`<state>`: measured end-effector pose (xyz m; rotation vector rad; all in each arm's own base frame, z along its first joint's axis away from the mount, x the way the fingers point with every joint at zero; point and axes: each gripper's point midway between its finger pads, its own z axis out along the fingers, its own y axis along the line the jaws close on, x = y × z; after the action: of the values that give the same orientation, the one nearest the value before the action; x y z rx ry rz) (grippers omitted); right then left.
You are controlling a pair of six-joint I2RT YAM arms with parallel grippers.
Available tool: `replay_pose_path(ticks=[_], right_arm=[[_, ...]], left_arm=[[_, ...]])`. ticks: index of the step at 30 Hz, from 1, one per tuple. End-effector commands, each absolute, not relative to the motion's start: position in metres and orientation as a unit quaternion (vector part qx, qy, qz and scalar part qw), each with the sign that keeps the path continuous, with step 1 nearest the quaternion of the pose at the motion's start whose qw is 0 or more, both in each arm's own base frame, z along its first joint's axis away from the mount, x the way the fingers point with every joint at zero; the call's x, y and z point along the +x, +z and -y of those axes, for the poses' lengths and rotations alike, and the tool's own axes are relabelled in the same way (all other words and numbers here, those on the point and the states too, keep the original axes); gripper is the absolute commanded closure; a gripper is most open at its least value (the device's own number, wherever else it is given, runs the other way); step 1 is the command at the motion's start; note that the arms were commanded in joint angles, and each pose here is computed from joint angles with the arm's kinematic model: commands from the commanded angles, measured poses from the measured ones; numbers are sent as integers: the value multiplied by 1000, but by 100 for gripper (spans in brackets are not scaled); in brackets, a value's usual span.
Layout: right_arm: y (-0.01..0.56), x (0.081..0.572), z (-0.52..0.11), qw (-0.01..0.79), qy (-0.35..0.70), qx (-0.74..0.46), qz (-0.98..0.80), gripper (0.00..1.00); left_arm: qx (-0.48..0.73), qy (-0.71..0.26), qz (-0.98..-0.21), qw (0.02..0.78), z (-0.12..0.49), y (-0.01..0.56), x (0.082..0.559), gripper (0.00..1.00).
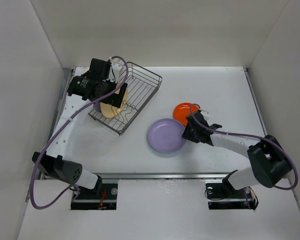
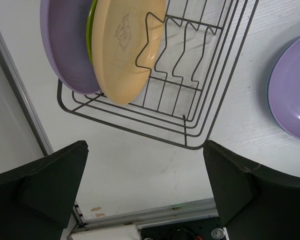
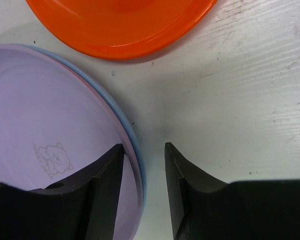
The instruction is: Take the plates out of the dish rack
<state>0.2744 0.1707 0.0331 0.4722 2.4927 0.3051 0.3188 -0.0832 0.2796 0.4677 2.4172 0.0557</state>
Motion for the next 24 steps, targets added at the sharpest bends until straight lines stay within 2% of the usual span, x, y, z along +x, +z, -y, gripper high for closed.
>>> replay_pose_path(ticks=[1,7,9,10,14,17,22,24], right_arm=[[44,290,-180,315,118,179,-924,56],[38,287,-182,309,104,172,-930,56],[49,288,-181,322,103,172,-925,53],[50,285,-179,320,101,172,-926,47],[70,287,-173,345,104,179,-915,36],[87,287,-170,359,111,178,-909,35],[115,287,-172,382,126,170,-899,32],[120,285,-170,385,123,160,-901,31]], left_arm=[[183,26,-919,348,78,290,309,0],[191,20,-921,339,81,284,309,0],[206,26,-924,322,81,274,313,0],[207,28,-927,310,83,266,316,0],[218,73,-929,290,73,247,335,7],[207,130,-927,284,59,238,353,12],[200,179,-918,293,53,233,386,12],[200,202,-915,287,51,228,403,20]])
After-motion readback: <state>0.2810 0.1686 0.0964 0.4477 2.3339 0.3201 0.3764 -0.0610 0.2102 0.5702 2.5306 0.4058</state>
